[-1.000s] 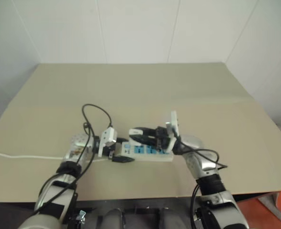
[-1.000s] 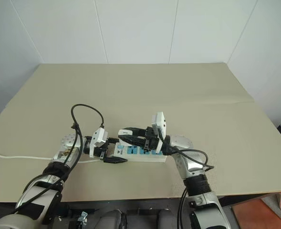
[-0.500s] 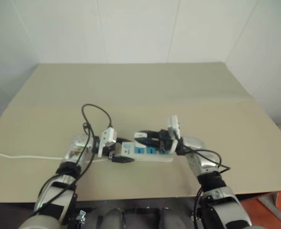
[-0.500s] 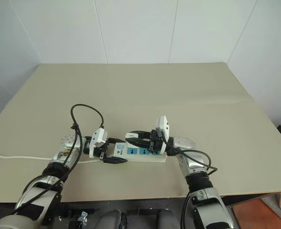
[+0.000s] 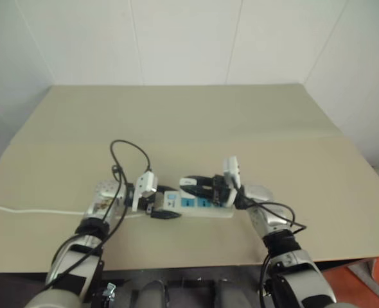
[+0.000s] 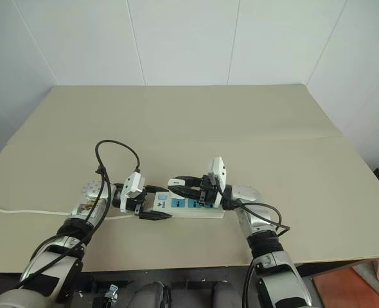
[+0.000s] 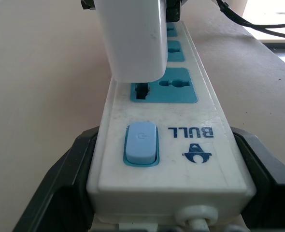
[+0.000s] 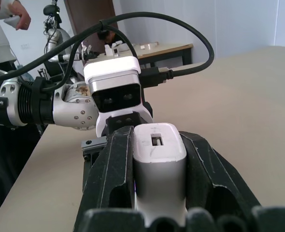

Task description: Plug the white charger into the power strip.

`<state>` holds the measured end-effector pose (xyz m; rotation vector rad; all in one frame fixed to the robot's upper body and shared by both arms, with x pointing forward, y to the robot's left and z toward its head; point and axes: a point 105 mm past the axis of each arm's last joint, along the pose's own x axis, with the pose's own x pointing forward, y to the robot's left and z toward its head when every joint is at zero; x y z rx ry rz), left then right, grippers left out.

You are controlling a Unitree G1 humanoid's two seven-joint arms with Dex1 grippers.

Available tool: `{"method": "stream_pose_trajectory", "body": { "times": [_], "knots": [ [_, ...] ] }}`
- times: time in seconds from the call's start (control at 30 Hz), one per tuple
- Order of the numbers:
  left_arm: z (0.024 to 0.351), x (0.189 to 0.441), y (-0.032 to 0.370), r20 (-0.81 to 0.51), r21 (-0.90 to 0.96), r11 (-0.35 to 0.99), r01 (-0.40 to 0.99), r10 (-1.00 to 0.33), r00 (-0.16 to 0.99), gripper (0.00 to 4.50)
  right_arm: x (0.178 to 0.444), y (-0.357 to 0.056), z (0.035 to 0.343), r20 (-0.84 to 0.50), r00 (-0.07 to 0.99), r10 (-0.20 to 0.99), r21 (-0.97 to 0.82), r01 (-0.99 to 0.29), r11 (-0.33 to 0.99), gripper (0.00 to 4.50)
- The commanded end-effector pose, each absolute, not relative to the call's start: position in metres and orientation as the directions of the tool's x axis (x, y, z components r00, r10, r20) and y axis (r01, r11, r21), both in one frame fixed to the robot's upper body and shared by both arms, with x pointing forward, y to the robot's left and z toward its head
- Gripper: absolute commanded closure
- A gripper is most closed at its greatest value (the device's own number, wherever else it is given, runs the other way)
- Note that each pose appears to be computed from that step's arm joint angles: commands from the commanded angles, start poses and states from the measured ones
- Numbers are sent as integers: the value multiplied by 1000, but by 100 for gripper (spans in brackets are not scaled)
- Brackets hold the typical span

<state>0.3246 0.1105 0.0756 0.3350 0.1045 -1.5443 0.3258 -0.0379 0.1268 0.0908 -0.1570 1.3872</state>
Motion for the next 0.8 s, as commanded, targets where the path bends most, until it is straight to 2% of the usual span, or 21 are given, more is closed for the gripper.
{"method": "stream_pose_trajectory", "body": {
  "times": [0.03,0.4,0.8],
  "knots": [
    [65,319,115,-341,118,-47,992,-940,-5,119,329,-35,137,180,170,969,-86,-978,188,334],
    [65,318,115,-338,119,-48,992,-941,-6,119,325,-46,126,167,168,972,-109,-976,187,334],
    [66,317,116,-333,116,-54,992,-943,-12,119,317,-45,91,76,136,988,-138,-980,145,334]
  ]
}}
